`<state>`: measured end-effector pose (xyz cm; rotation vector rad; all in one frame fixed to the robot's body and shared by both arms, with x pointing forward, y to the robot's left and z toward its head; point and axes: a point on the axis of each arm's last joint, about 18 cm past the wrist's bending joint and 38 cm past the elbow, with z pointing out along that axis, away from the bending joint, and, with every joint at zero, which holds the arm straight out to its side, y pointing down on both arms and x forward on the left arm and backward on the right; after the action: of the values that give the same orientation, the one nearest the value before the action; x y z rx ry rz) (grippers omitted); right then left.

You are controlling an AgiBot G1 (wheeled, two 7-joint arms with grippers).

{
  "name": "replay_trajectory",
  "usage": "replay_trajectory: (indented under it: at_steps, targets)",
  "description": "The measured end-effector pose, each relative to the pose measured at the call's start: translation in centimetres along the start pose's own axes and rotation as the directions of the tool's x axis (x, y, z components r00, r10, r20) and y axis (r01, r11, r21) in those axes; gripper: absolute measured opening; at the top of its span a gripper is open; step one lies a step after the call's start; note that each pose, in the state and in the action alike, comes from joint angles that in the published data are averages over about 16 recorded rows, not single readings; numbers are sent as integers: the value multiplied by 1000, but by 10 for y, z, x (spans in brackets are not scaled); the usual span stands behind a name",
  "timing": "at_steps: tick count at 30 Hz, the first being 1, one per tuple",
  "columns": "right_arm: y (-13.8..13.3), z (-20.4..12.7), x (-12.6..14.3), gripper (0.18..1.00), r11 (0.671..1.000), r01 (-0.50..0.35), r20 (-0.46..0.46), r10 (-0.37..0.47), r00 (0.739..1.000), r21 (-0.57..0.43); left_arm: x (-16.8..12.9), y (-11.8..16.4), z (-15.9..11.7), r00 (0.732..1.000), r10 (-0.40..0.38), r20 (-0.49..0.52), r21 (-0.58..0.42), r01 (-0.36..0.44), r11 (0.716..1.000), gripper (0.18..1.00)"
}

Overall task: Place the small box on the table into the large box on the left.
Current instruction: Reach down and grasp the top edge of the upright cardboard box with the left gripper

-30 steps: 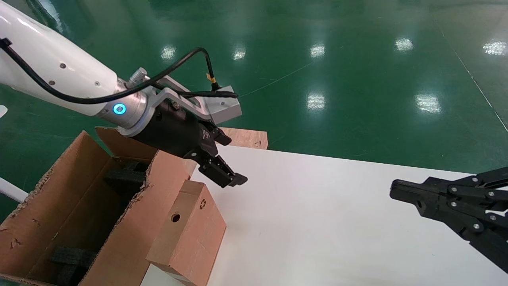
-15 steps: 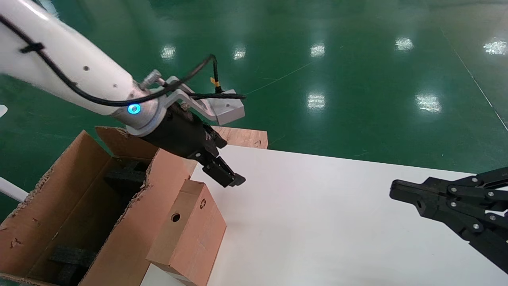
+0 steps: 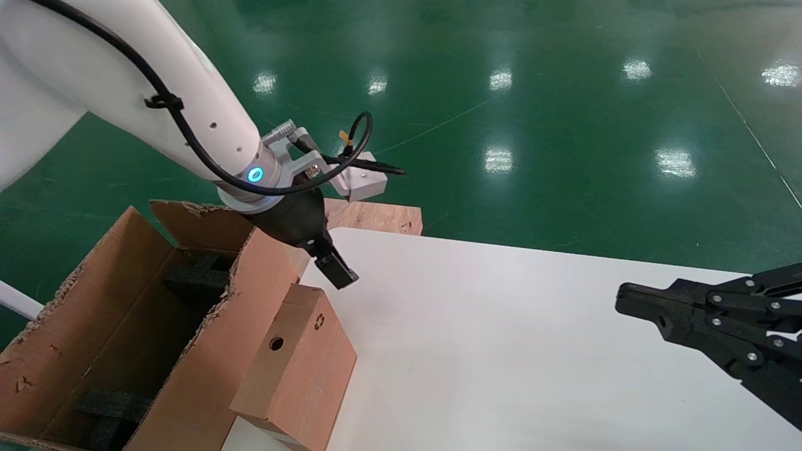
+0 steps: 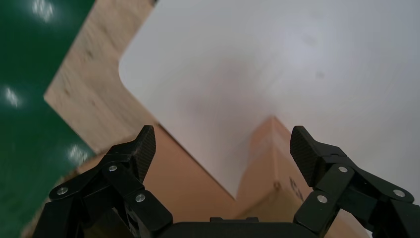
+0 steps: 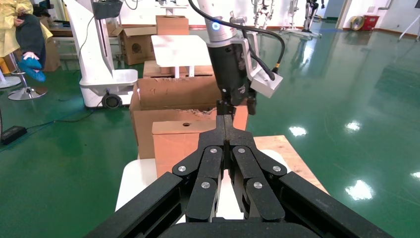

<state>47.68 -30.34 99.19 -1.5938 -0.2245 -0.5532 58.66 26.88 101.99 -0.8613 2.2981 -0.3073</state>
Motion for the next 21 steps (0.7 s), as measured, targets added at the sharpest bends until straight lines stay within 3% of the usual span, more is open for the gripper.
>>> replay_trajectory:
  at_steps: [21]
  targets:
    - [0,0,0,191,1000,0,0,0,1000,0,24,32,1,995,-60,-85,-222,40,974,1001]
